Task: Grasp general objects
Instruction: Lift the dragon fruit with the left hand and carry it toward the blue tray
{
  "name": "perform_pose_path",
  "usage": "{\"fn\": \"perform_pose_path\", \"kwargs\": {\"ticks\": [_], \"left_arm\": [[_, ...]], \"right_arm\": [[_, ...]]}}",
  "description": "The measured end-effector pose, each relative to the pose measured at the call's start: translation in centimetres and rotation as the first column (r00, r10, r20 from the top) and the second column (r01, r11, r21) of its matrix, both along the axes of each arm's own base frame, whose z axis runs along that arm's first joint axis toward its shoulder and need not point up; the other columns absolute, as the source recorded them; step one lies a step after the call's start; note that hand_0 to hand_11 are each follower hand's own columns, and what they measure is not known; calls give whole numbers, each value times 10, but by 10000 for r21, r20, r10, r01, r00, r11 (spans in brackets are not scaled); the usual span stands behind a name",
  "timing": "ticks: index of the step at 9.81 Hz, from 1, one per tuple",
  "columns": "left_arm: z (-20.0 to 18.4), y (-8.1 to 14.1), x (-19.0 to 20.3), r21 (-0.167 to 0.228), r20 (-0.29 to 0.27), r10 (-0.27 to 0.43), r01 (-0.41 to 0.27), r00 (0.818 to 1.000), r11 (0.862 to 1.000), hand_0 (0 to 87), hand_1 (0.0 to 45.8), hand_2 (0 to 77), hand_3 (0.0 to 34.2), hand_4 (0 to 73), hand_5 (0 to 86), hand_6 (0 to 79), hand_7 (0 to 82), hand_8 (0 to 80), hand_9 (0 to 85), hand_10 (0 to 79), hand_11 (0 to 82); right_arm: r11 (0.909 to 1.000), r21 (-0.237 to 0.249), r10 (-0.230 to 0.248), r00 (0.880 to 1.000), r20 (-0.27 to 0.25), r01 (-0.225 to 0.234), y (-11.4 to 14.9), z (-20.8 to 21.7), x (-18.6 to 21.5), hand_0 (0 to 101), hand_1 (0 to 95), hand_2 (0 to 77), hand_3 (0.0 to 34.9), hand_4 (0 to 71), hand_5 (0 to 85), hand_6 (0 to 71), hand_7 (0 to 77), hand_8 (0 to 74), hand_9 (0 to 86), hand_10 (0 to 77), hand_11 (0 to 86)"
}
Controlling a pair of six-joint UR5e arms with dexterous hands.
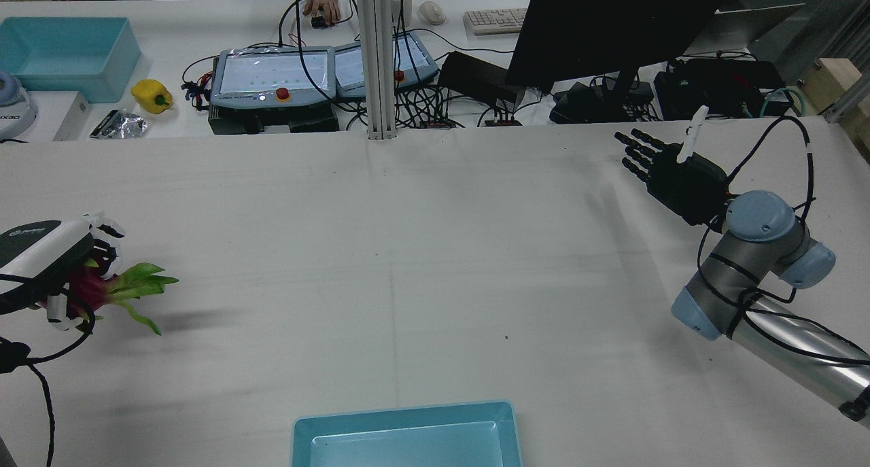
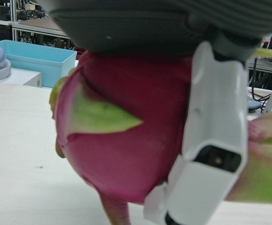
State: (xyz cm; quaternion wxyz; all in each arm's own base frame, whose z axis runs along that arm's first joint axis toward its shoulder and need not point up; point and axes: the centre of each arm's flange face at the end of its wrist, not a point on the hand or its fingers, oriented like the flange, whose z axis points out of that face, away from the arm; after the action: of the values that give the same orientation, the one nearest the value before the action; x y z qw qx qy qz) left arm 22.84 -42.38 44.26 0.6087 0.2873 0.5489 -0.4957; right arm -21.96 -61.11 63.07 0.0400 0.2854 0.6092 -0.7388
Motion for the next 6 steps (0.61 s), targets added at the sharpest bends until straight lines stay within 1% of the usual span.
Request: {"fn": "perform_pose_path", "kwargs": {"ticks": [1, 2, 3, 4, 5, 6], "left_arm": [[-25, -7, -1, 148, -243, -96, 100, 9997, 9998, 824, 0, 513, 0, 595, 627, 136, 273, 131, 44, 98, 595], [-53, -14, 3, 288, -552, -135, 151, 9984, 9995, 824, 0, 513, 0, 595, 627, 136, 273, 131, 44, 98, 595], [-82, -19, 10, 474, -924, -16, 60, 9957, 9989, 818, 0, 507, 0, 660, 665, 120, 256, 115, 44, 93, 595], [-110, -24, 18, 740, -1352, 290, -191, 9904, 9971, 803, 0, 507, 3, 704, 709, 109, 245, 115, 38, 98, 595], [-134, -28, 28, 1069, -1781, 746, -560, 9812, 9927, 803, 0, 507, 3, 704, 709, 109, 245, 115, 38, 98, 595], [-156, -30, 36, 1451, -2185, 1225, -919, 9681, 9851, 803, 0, 507, 5, 704, 704, 93, 229, 115, 38, 104, 595]], "right_arm": [[10000, 0, 0, 10000, 0, 0, 0, 0, 0, 0, 65, 22, 0, 0, 0, 0, 0, 0, 11, 0, 5], [10000, 0, 0, 10000, 0, 0, 0, 0, 0, 0, 65, 16, 0, 0, 0, 0, 0, 0, 11, 0, 5], [10000, 0, 0, 10000, 0, 0, 0, 0, 0, 0, 65, 16, 0, 0, 0, 0, 0, 0, 11, 0, 5], [10000, 0, 0, 10000, 0, 0, 0, 0, 0, 0, 65, 16, 0, 0, 0, 0, 0, 0, 11, 0, 5], [10000, 0, 0, 10000, 0, 0, 0, 0, 0, 0, 65, 16, 0, 0, 0, 0, 0, 0, 11, 0, 5], [10000, -1, 0, 10000, 0, 0, 0, 0, 0, 0, 65, 16, 0, 0, 0, 0, 0, 0, 11, 0, 5]]}}
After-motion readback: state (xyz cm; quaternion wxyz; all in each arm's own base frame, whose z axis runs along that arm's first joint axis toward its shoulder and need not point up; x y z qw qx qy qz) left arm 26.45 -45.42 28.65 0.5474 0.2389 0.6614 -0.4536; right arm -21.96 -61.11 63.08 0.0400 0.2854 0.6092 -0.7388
